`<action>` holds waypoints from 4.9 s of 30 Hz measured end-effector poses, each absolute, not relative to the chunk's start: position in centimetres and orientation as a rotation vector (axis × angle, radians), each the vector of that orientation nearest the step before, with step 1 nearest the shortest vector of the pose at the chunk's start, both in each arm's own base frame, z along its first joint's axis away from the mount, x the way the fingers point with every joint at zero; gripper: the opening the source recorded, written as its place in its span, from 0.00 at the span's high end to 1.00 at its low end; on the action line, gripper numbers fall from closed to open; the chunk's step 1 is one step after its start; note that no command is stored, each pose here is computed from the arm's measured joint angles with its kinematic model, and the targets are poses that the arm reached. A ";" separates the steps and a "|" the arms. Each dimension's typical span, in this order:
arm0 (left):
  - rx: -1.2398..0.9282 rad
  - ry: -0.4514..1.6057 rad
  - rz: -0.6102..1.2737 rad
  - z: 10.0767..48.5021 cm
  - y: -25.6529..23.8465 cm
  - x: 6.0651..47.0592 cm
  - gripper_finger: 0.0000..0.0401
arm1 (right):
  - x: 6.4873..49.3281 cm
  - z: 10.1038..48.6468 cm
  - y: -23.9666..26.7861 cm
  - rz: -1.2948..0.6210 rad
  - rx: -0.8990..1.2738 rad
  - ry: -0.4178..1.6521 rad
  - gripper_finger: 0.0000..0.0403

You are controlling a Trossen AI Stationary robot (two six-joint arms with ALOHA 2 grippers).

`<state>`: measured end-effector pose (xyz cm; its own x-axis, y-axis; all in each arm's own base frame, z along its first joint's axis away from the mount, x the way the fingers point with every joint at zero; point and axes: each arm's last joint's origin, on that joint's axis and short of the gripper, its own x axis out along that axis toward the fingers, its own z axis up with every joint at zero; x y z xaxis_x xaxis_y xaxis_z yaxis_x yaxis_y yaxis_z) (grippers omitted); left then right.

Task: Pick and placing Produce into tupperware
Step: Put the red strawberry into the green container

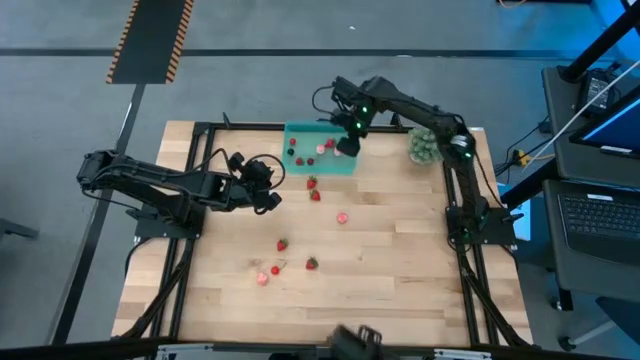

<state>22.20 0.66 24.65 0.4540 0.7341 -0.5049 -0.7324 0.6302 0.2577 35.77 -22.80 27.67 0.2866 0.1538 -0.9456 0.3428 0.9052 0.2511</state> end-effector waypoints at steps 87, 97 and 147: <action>-0.002 0.624 0.906 24.6 0.7 22.2 0.72 | 41.5 15.6 -5.2 -0.259 0.133 0.854 0.28; -0.021 0.653 0.862 24.5 0.6 22.2 0.73 | 40.0 13.2 -4.6 -0.267 0.109 0.912 0.28; -0.021 0.652 0.862 24.5 0.6 22.2 0.74 | 41.1 10.8 -6.0 -0.346 0.096 0.841 0.62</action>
<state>22.19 0.55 24.48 0.4702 0.6975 -0.5407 -0.7100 0.6629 0.2377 41.13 -5.99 10.79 0.6144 -0.2617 -0.7444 0.3373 0.9400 -0.0521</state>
